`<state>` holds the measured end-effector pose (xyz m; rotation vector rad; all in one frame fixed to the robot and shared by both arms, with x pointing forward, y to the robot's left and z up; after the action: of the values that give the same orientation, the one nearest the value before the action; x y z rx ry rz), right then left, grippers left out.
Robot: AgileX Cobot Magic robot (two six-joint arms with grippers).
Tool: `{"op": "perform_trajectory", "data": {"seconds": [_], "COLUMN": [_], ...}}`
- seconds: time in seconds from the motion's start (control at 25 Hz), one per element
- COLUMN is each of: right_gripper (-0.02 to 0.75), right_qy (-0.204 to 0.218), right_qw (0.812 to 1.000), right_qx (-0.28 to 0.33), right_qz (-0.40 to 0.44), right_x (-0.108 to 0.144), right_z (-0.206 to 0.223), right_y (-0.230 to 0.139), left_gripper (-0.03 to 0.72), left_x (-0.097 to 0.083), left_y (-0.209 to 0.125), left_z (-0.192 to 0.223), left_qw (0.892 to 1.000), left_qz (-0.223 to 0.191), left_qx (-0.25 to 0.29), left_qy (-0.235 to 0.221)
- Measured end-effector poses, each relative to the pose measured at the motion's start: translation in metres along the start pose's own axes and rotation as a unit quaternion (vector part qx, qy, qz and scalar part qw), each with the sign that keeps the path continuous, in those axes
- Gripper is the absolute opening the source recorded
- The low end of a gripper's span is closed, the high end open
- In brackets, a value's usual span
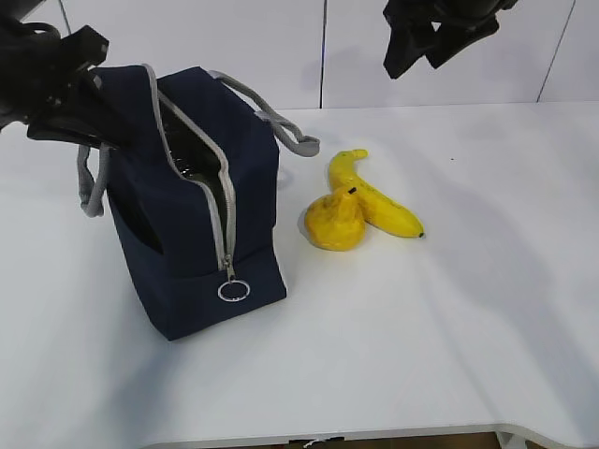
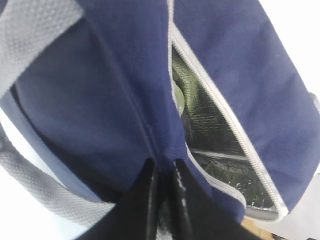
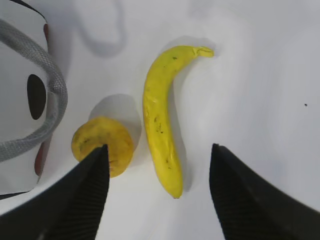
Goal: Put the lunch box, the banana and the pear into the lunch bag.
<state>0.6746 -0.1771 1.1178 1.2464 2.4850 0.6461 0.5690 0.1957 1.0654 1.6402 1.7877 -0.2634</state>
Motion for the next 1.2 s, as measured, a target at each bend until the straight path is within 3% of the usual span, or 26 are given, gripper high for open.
{"op": "perform_trajectory", "data": {"seconds": [0.4, 1.2], "right_gripper": [0.515, 0.515], "right_qy": [0.037, 0.057], "right_qw": [0.999, 0.998], "right_qx": [0.015, 0.009], "right_qz": [0.015, 0.034], "right_x": [0.0, -0.007], "right_z": [0.046, 0.134], "right_y": [-0.003, -0.011], "left_gripper": [-0.001, -0.001], "left_x": [0.0, 0.0], "left_y": [0.0, 0.0], "left_z": [0.0, 0.0], "left_qw": [1.0, 1.0], "left_qz": [0.0, 0.0], "left_qx": [0.0, 0.0], "left_qy": [0.0, 0.0]}}
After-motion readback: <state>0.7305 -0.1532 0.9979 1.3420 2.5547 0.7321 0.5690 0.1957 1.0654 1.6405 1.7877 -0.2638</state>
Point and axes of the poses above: a point on each arm's last joint axis where the gripper is mounted, z pointing out along that axis toward the gripper, x along the wrist's bending axis when the last joint is at zero, y = z × x, the point moved 1 cm from there along z, pointing out along that axis toward the gripper, and after that the axes turned 7 degrees about -z, right-handed, at the moved point
